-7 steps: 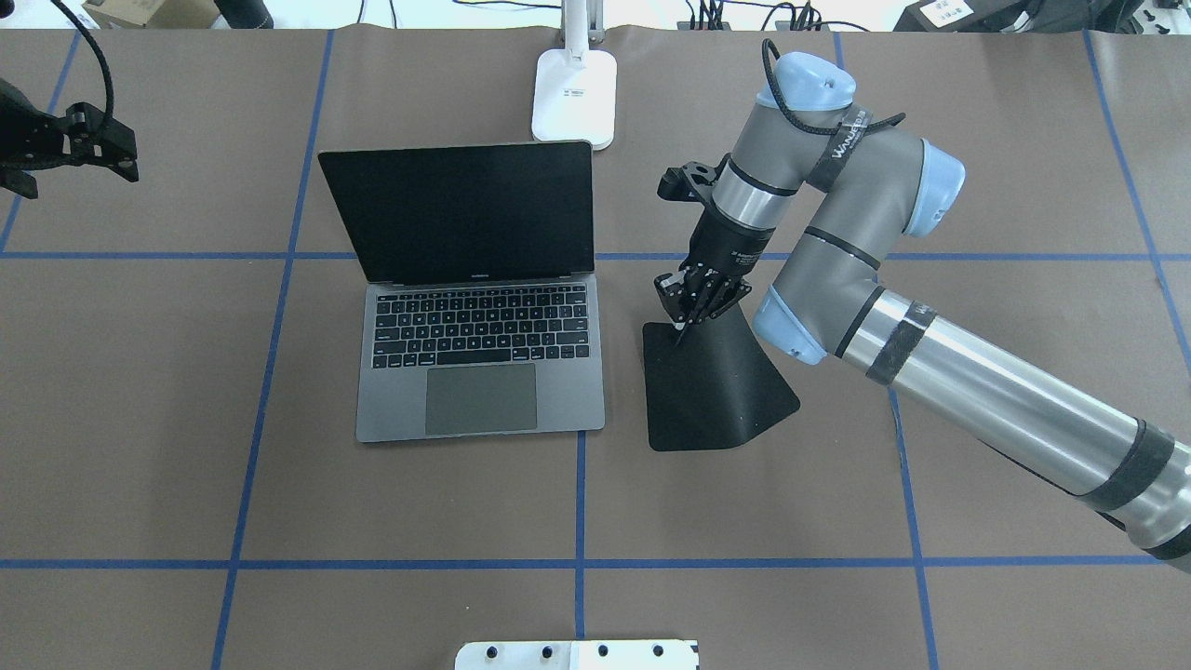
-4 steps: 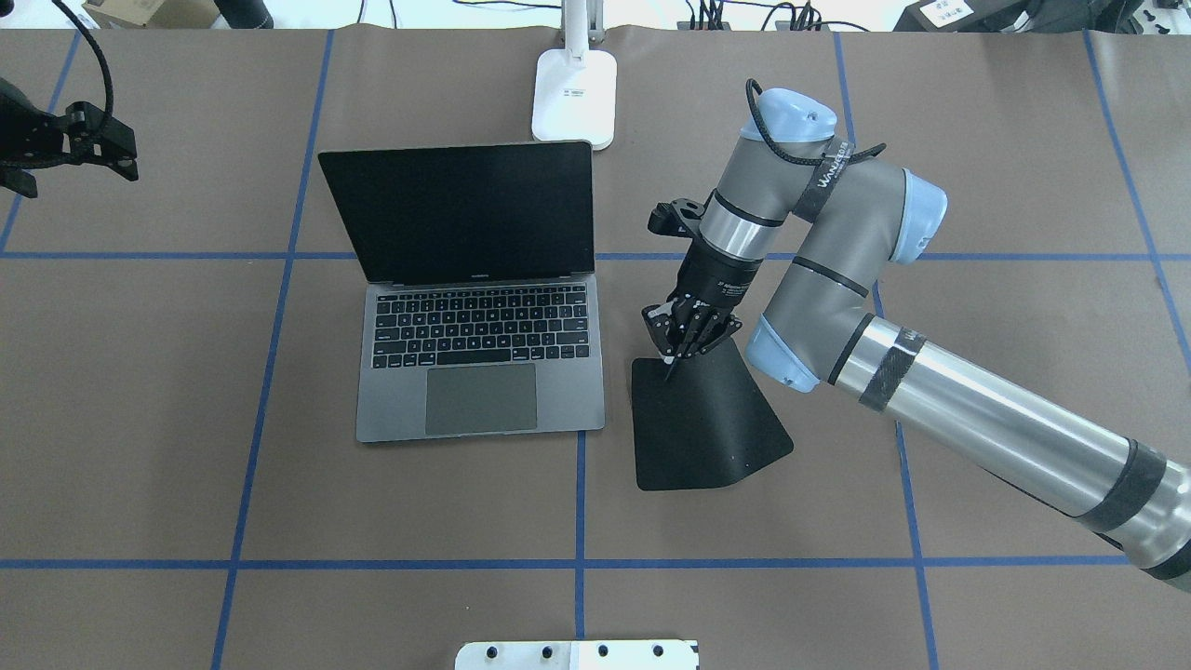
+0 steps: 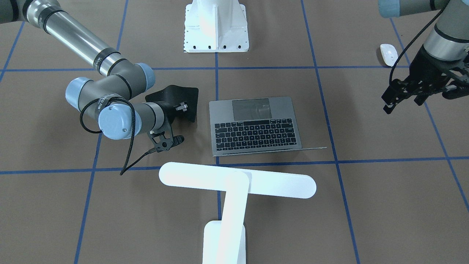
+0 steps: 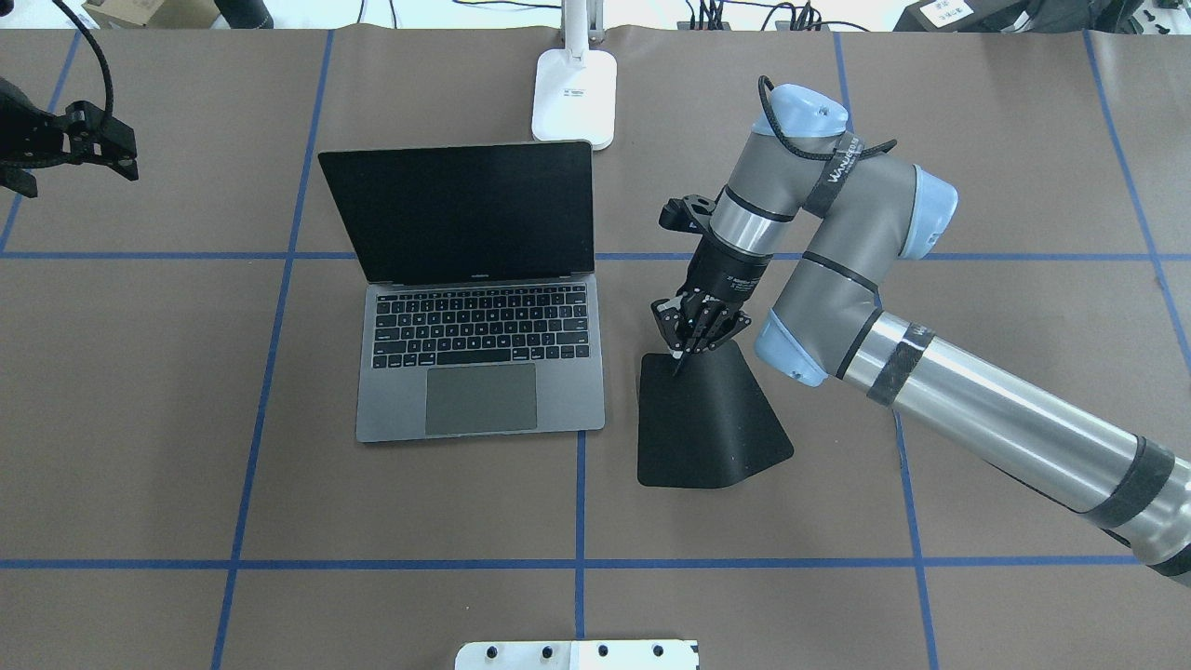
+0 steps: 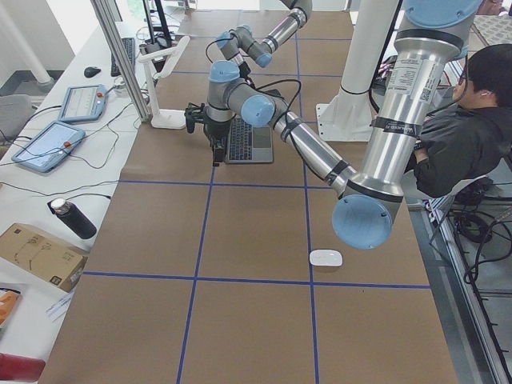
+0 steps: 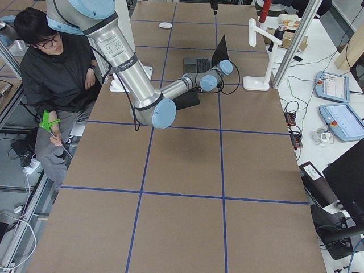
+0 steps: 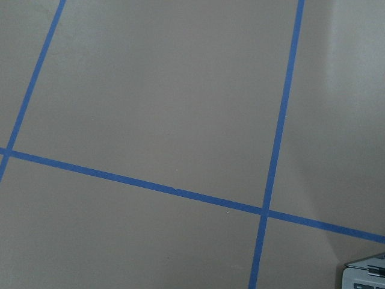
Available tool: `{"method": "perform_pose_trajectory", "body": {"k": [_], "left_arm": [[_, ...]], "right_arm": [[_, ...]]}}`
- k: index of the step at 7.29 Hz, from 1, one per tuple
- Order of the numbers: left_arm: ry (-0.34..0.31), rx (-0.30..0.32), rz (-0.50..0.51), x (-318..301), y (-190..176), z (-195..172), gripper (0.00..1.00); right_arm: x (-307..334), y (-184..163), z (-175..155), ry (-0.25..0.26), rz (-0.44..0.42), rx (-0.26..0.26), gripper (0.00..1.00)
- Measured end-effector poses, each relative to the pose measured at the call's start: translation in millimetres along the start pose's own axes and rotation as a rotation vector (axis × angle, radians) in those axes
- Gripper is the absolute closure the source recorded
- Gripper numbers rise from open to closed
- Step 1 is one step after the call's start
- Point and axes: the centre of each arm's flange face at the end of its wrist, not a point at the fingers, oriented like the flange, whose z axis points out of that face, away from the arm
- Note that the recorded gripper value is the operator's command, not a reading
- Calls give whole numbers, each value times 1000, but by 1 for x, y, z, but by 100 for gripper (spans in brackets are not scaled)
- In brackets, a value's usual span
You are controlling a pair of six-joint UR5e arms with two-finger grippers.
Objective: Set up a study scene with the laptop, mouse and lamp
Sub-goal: 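Press the mouse pad flat with the right gripper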
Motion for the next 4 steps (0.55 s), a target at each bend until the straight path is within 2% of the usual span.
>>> {"method": "perform_pose_trajectory", "body": {"k": [4], "left_arm": [[-4,-5,-3,-1,-1,3,0]], "right_arm": [[3,-7,-5,26,6,28,100]]}}
